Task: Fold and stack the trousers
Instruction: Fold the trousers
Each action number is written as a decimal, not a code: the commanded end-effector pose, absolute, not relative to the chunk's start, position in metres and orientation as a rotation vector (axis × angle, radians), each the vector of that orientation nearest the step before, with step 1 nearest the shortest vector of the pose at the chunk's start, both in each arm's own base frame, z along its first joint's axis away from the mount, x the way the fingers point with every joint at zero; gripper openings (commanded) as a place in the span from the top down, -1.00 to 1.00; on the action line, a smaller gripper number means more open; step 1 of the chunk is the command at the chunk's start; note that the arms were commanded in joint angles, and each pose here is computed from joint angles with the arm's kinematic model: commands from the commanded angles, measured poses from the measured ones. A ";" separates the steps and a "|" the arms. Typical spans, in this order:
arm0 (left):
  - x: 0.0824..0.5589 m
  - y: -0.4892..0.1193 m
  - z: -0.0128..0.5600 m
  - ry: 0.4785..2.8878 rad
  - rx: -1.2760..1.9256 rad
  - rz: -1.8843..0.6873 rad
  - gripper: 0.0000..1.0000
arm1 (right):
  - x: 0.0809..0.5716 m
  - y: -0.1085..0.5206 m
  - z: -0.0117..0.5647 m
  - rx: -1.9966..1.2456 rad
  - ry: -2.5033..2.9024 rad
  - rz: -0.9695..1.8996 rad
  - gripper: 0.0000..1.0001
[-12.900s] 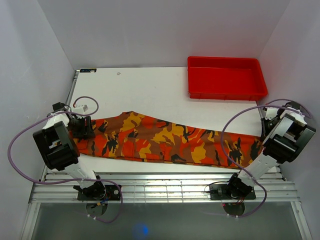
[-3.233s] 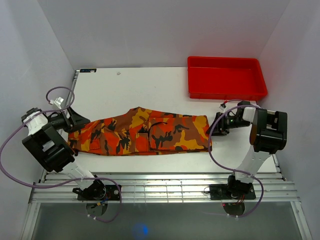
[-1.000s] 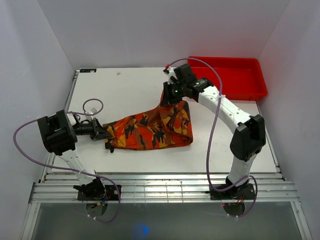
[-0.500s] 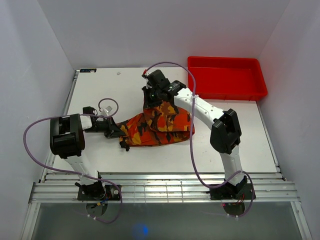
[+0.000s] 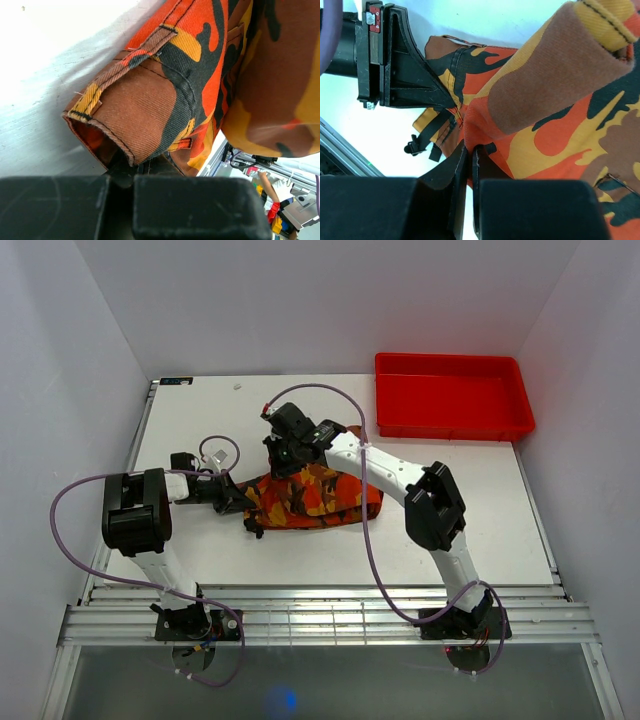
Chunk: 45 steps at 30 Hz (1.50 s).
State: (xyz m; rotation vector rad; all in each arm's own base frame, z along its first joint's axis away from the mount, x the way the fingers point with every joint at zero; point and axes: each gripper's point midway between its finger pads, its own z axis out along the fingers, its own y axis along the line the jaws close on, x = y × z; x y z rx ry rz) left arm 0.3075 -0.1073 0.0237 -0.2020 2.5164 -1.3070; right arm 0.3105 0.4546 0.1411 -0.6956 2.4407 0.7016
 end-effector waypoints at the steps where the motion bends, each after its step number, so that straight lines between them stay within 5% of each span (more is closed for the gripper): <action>1: 0.310 -0.106 0.019 2.513 -0.183 -1.252 1.00 | 0.307 0.469 0.145 -0.675 2.413 0.763 0.85; 21: 0.305 -0.107 0.011 2.523 -0.187 -1.260 1.00 | 0.271 0.507 0.126 -0.730 2.457 0.888 0.83; 24: 0.305 -0.107 0.014 2.512 -0.182 -1.267 0.76 | 0.272 0.512 0.130 -0.752 2.429 0.914 0.50; 30: 0.310 -0.095 0.033 2.469 -0.182 -1.257 0.39 | 0.271 0.519 0.174 -0.852 2.274 1.012 0.25; 36: 0.316 -0.054 0.054 2.446 -0.249 -1.167 0.15 | 0.277 0.499 0.230 -0.959 2.100 1.079 -0.23; 40: 0.321 -0.019 0.078 2.396 -0.250 -1.084 -0.05 | 0.313 0.437 0.280 -0.956 1.968 1.067 -0.25; 45: 0.320 -0.017 0.132 2.282 -0.066 -1.052 -0.34 | 0.355 0.342 0.274 -0.977 2.001 0.956 -0.19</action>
